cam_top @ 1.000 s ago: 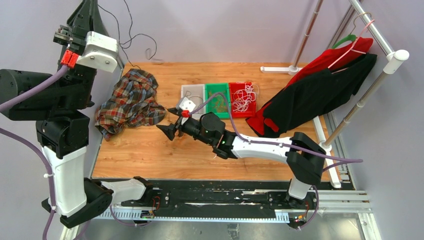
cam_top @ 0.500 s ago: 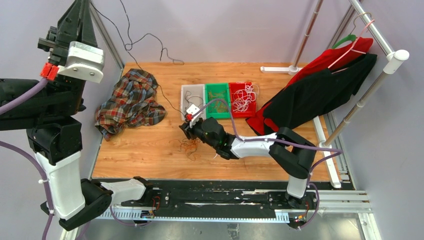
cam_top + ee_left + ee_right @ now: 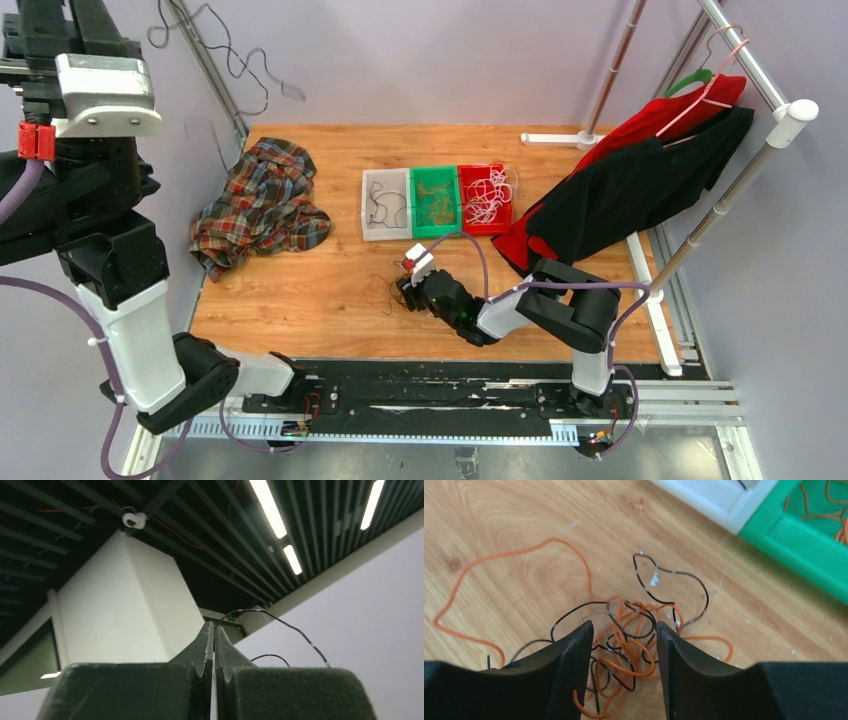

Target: Untangle the cables

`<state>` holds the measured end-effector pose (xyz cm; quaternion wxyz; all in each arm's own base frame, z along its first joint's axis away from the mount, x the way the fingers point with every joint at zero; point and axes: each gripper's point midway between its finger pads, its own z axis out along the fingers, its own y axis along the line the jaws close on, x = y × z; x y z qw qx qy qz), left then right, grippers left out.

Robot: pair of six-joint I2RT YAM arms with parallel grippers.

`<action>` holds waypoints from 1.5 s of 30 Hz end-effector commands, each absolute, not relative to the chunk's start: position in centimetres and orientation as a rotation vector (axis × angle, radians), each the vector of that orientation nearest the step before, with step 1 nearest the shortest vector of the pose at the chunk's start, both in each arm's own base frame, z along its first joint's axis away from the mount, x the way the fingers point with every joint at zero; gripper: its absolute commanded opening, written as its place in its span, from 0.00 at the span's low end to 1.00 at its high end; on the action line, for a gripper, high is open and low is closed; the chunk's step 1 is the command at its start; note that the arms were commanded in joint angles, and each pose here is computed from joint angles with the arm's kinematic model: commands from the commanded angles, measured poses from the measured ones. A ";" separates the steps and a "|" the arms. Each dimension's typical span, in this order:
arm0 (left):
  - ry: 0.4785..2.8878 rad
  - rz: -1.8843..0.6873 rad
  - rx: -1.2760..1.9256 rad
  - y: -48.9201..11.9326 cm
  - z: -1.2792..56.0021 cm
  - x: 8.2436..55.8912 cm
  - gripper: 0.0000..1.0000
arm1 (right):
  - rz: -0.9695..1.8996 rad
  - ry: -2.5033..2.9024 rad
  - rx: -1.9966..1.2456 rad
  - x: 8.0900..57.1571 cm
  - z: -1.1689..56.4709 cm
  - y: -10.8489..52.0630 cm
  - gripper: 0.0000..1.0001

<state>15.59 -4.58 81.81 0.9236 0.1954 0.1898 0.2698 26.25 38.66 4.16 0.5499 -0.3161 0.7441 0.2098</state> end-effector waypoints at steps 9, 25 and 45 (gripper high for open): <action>0.184 0.765 0.178 -1.5 85.5 12.1 0.00 | 0.535 1.762 -0.516 26.4 4.9 35.5 0.54; 0.939 0.687 1.184 -8.9 46.8 25.5 0.00 | 0.517 1.622 -0.564 27.0 14.5 33.6 0.03; 0.956 0.571 1.034 -12.9 51.7 32.1 0.00 | 0.614 1.737 -0.606 23.9 10.5 32.4 0.11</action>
